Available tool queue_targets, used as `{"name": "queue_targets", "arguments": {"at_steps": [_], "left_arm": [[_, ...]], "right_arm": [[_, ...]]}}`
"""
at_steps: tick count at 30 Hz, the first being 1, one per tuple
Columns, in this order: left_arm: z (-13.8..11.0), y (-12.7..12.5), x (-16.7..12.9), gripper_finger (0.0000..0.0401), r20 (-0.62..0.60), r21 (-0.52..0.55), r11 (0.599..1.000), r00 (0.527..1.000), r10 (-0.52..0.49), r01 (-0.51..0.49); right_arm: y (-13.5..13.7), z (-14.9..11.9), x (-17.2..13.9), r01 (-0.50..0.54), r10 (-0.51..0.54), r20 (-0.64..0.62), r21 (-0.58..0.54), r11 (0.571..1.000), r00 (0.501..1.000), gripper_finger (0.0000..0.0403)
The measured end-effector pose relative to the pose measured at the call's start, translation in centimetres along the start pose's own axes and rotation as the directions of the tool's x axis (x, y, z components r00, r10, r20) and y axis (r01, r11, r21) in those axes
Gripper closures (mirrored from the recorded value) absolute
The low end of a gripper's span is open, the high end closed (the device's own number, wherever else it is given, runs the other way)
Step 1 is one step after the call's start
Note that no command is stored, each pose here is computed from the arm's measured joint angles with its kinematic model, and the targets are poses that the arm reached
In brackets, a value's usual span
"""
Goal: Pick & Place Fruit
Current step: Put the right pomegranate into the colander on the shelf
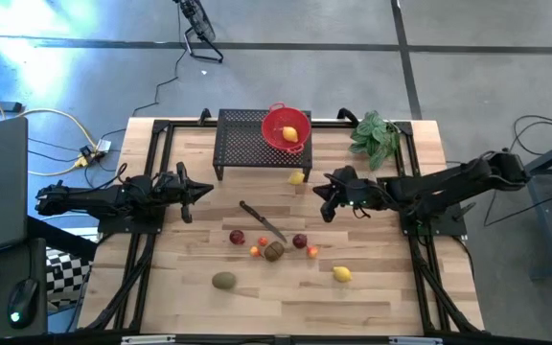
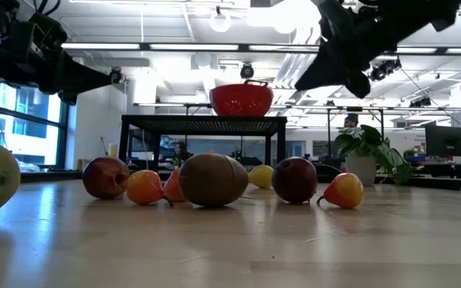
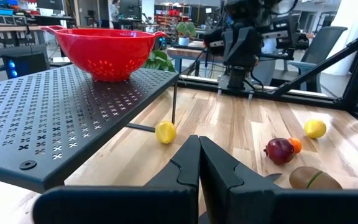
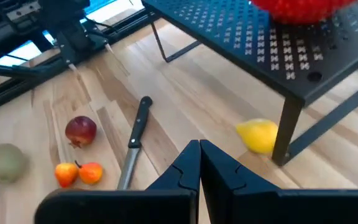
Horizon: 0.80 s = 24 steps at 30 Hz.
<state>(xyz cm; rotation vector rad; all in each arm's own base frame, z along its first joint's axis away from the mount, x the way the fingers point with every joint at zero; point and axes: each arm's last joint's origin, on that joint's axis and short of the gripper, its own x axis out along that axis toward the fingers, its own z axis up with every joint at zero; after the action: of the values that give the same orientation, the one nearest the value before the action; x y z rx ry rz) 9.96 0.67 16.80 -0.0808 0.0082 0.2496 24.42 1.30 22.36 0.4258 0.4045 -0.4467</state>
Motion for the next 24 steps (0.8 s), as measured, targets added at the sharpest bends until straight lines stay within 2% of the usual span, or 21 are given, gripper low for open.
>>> {"name": "queue_targets", "arguments": {"at_steps": [11,17,24], "left_arm": [[0.0,0.0,0.0,0.0401,0.0,0.0,1.0,1.0,0.0,0.0],[0.0,0.0,0.0,0.0401,0.0,-0.006,1.0,1.0,0.0,0.0],[0.0,0.0,0.0,0.0401,-0.004,-0.078,0.997,1.0,-0.017,0.017]], "right_arm": [[0.1,-2.4,-0.2,-0.134,0.129,0.108,0.038,0.99,0.986,0.0401],[0.2,-2.7,-0.3,-0.145,0.141,0.102,0.033,0.989,0.985,0.0401],[0.2,-2.7,-0.3,-0.145,0.14,0.102,0.036,0.989,0.985,0.0401]]}}
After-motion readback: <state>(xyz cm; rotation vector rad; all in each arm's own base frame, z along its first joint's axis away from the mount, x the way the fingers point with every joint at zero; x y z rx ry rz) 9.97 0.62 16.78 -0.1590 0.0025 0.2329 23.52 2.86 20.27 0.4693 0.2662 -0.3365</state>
